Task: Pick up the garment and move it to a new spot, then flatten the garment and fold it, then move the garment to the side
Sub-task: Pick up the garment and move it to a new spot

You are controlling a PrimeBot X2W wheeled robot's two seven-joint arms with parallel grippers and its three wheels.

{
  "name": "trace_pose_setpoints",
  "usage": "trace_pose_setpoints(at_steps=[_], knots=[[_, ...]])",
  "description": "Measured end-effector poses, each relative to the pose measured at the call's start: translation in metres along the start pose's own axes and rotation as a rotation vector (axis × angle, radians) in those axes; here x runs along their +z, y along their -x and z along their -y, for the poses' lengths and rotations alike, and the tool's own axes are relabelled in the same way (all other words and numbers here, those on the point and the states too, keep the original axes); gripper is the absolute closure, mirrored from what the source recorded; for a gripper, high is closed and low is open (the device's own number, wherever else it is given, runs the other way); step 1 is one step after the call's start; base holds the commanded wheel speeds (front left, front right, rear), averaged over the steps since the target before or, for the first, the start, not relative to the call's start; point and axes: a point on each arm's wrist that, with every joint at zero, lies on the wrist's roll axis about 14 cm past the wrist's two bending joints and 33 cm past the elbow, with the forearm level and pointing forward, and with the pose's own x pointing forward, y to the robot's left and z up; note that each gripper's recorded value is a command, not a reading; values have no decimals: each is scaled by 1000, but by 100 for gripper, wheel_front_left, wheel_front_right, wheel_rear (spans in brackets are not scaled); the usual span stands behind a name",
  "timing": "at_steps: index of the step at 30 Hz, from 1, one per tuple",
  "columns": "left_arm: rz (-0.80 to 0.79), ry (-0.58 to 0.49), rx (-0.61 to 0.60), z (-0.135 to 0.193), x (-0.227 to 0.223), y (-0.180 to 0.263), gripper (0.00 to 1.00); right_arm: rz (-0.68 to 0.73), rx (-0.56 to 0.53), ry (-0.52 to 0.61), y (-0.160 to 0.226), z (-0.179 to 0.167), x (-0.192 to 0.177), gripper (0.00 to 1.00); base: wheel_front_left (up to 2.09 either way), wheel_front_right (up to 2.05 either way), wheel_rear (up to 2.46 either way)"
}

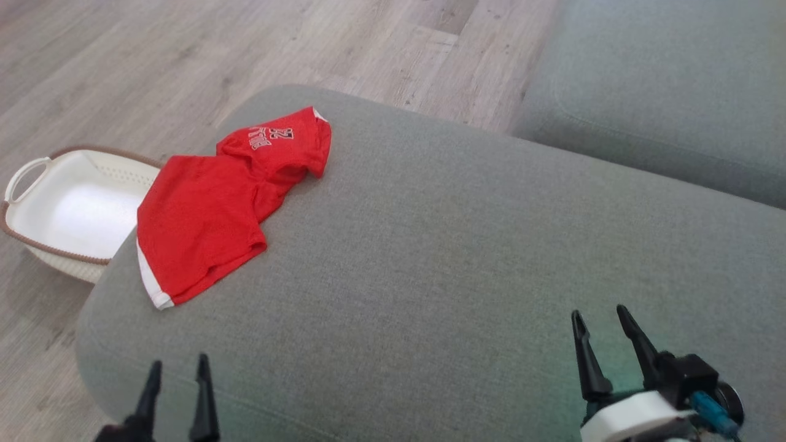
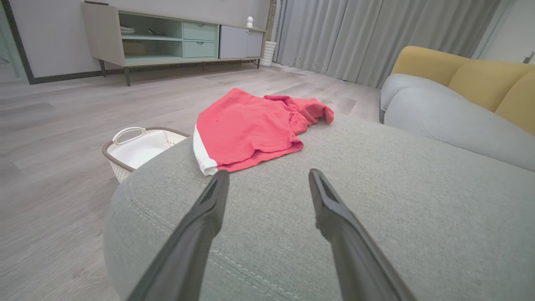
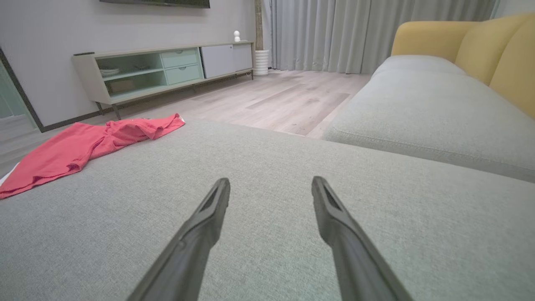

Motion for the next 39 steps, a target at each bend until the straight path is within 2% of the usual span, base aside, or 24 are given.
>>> trace_pose_setpoints(at_steps=[7, 10, 13, 17, 23, 28, 32, 33, 34, 35, 39], knots=[[24, -39, -5, -3, 39, -57, 0, -12, 19, 47, -22, 8, -6, 0, 0, 0, 0], [35, -59, -28, 13, 69, -108, 0, 8, 16, 99, -43, 33, -1, 0, 0, 0, 0], [-23, -69, -46, 30, 76, -155, 0, 25, -6, 143, -65, 65, 7, 0, 0, 0, 0], [-141, -113, -49, 46, 58, -206, 0, 3, -19, 174, -83, 96, -3, 0, 0, 0, 0], [-294, -168, -22, 61, 17, -261, 0, -73, -45, 160, -89, 129, -36, 0, 0, 0, 0], [-433, -226, -5, 71, -27, -279, 0, -114, -81, 146, -82, 147, -54, 0, 0, 0, 0], [-523, -291, 23, 66, -55, -282, 0, -135, -112, 145, -70, 157, -59, 0, 0, 0, 0], [-529, -295, 22, 67, -57, -284, 12, -139, -120, 146, -67, 160, -60, 0, 0, 0, 0], [-528, -298, 19, 69, -58, -287, 51, -138, -129, 146, -65, 162, -59, 0, 0, 0, 0], [-523, -299, 17, 71, -57, -290, 100, -137, -138, 144, -63, 165, -58, 0, 0, 0, 0], [-513, -288, -9, 79, -54, -291, 100, -132, -162, 145, -56, 168, -52, 0, 0, 0, 0]])
